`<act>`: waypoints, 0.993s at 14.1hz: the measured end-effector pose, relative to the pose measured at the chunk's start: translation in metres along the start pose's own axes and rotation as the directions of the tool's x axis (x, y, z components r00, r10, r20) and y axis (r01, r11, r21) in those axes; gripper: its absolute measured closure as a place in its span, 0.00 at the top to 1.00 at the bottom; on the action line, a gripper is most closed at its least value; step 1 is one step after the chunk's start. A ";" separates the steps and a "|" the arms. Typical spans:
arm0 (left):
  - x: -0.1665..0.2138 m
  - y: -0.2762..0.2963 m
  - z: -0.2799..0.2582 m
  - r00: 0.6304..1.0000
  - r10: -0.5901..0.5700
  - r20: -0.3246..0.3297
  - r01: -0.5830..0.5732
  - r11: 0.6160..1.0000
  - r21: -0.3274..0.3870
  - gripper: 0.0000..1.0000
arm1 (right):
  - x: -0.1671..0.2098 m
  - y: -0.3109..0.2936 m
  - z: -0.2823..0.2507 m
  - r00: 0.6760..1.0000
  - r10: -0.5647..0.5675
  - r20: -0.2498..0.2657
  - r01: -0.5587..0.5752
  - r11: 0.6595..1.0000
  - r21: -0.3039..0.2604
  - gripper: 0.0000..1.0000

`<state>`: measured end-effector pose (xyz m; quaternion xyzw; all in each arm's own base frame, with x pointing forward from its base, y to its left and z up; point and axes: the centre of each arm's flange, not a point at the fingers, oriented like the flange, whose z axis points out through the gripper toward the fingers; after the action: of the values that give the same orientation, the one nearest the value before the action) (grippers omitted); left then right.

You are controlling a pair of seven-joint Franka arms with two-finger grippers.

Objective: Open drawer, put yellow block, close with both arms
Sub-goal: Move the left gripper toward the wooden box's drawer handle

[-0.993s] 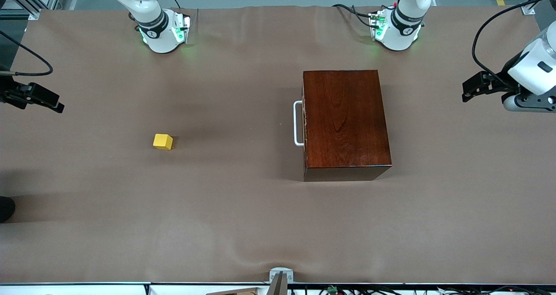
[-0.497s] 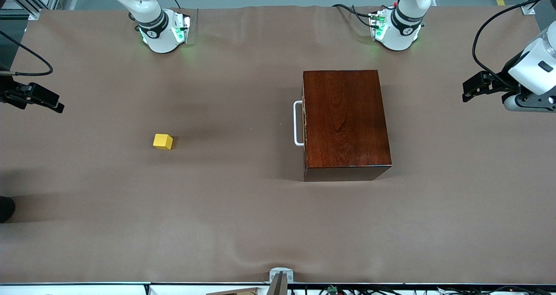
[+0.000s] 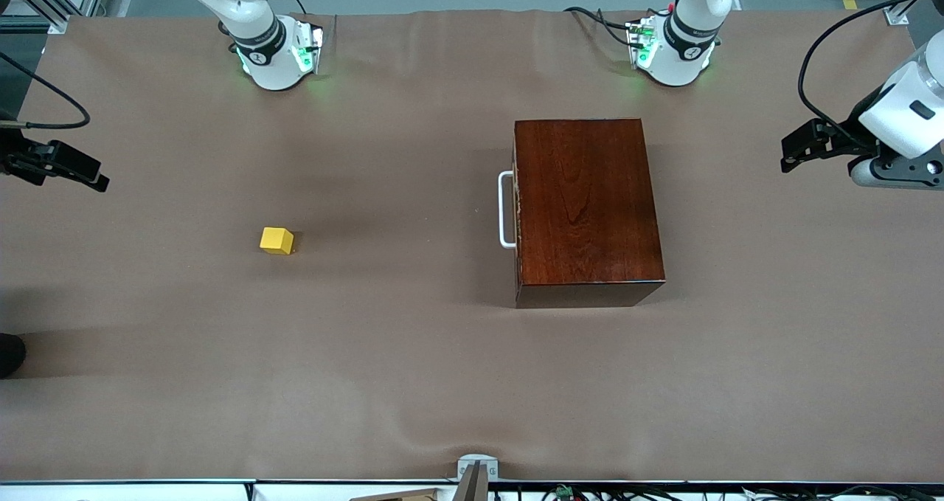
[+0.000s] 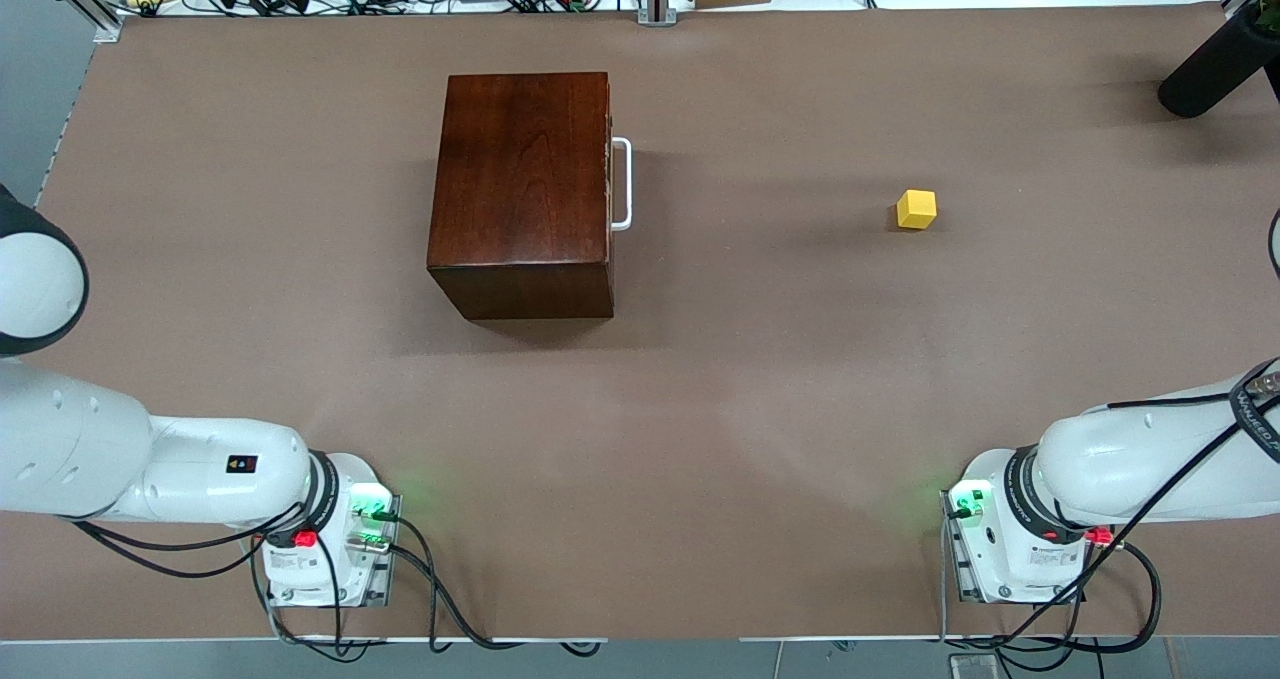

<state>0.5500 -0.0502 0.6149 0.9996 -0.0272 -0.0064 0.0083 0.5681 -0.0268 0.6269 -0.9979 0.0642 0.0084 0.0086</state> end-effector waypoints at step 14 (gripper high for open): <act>-0.009 0.096 -0.028 0.969 -0.244 0.021 0.245 0.969 -0.024 1.00 | 0.000 0.000 0.000 1.000 0.000 0.000 0.000 1.000 0.000 1.00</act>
<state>0.5359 -0.1449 0.6446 0.9950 0.0962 -0.0168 0.0203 0.5681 -0.0266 0.6269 -0.9979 0.0640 0.0085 0.0086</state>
